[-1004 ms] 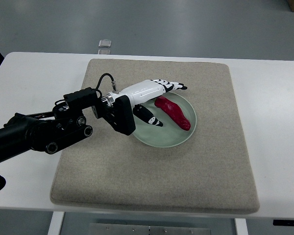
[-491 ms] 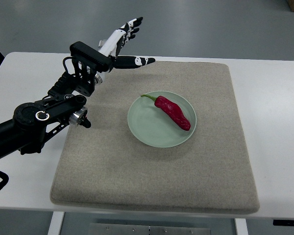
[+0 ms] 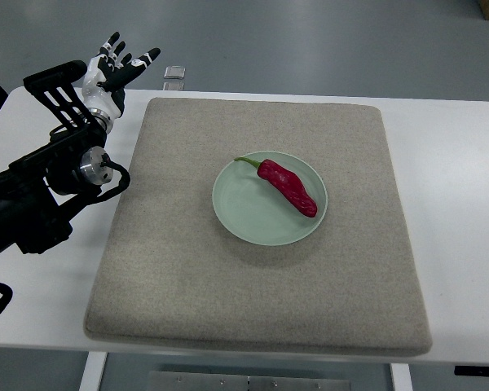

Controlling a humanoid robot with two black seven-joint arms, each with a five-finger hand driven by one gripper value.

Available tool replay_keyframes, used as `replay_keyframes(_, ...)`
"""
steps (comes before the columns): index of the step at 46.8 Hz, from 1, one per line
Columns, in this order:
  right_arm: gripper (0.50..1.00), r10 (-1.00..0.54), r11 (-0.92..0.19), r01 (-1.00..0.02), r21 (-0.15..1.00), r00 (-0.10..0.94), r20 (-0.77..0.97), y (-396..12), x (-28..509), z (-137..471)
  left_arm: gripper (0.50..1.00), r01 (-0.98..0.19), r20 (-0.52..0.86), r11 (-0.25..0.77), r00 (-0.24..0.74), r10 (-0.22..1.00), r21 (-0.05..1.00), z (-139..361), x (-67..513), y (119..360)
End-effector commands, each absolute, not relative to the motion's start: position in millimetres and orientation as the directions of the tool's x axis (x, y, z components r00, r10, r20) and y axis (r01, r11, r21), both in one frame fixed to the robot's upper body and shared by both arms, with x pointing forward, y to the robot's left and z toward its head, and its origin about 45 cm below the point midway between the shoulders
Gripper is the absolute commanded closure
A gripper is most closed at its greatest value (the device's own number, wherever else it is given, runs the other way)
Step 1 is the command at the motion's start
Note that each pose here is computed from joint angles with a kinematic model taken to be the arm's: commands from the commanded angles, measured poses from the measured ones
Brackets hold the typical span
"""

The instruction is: Place red pepper on plate with left hand

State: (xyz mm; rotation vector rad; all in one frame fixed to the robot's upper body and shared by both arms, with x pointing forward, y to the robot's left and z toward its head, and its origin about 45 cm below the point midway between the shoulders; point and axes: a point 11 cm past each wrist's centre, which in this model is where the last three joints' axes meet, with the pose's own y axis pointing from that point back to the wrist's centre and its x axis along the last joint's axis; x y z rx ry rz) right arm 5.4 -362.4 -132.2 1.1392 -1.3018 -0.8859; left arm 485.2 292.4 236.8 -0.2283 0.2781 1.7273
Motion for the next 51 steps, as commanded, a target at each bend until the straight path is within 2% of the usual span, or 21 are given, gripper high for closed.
replay_keyframes(1,0.572,-0.960,0.248,-0.111,0.962,0.103,0.259,-362,5,-132,0.501,-0.982,-0.325,-0.179,-0.186,0.927,0.054,239,487,298)
replay_keyframes(10,0.572,-0.960,0.248,-0.111,0.962,0.103,0.259,-362,5,-132,0.501,-0.985,-0.352,-0.165,-0.172,0.920,0.049,240,489,299)
replay_keyframes(24,0.572,-0.960,0.248,-0.111,0.962,0.105,0.259,-362,5,-132,0.501,-0.979,-0.405,-0.194,-0.201,0.892,0.059,234,492,321)
replay_keyframes(51,0.572,-0.960,0.248,-0.111,0.962,0.105,0.259,-362,5,-132,0.501,-0.977,-0.406,-0.204,-0.212,0.889,0.064,233,492,321)
